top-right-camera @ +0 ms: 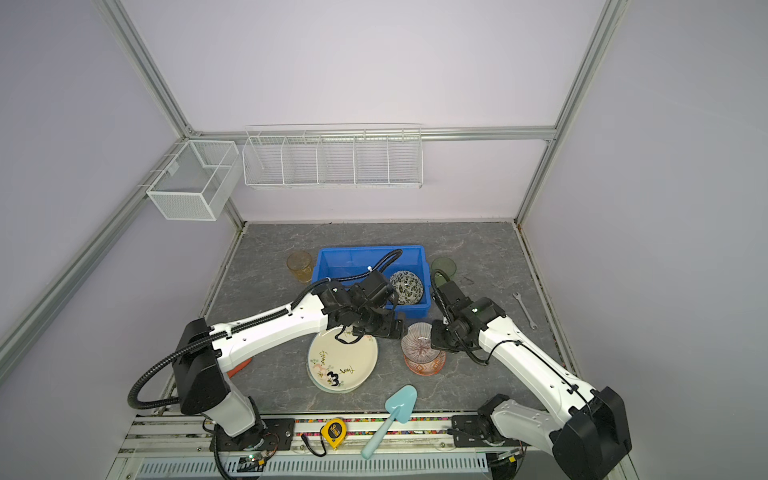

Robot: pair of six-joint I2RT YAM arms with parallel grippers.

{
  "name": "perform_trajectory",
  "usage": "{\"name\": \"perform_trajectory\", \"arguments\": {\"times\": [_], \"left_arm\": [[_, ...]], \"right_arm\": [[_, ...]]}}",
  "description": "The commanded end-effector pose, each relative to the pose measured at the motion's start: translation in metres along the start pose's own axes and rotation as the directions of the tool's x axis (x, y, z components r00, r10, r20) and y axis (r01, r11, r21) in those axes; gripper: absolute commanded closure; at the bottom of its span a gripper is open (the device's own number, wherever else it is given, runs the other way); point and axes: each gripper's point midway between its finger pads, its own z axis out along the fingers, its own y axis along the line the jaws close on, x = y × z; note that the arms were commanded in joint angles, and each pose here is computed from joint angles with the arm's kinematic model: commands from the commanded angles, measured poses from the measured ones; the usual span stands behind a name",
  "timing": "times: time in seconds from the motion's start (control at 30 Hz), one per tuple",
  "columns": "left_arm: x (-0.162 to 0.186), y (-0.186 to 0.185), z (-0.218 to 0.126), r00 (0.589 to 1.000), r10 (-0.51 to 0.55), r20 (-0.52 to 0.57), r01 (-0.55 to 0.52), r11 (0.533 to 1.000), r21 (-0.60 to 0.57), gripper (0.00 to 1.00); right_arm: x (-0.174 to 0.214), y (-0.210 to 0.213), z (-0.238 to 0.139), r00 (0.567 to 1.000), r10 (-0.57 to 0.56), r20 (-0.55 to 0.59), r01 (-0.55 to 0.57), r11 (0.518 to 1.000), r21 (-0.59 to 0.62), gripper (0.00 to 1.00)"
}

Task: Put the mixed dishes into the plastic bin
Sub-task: 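Lift the pink-striped bowl with the right gripper while the left gripper grasps its rim, then carry the pink-striped bowl into the bin with the left gripper while the right withdraws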

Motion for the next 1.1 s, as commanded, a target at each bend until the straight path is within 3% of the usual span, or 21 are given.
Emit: {"name": "perform_trajectory", "arguments": {"times": [0.0, 0.9, 1.07], "left_arm": [[-0.004, -0.016, 0.001, 1.0, -0.009, 0.007, 0.009, 0.999, 0.036, 0.08], [-0.012, -0.024, 0.02, 1.0, 0.016, -0.014, -0.016, 1.0, 0.007, 0.79], [-0.013, -0.025, 0.02, 1.0, 0.021, -0.015, -0.021, 1.0, 0.006, 0.87]], "right_arm": [[-0.003, 0.009, -0.017, 1.0, 0.013, 0.02, -0.012, 0.999, -0.046, 0.93], [-0.007, 0.023, -0.036, 0.998, 0.005, 0.056, 0.002, 0.992, -0.126, 0.93], [-0.008, 0.025, -0.037, 0.998, 0.007, 0.062, 0.002, 0.991, -0.137, 0.93]]}}
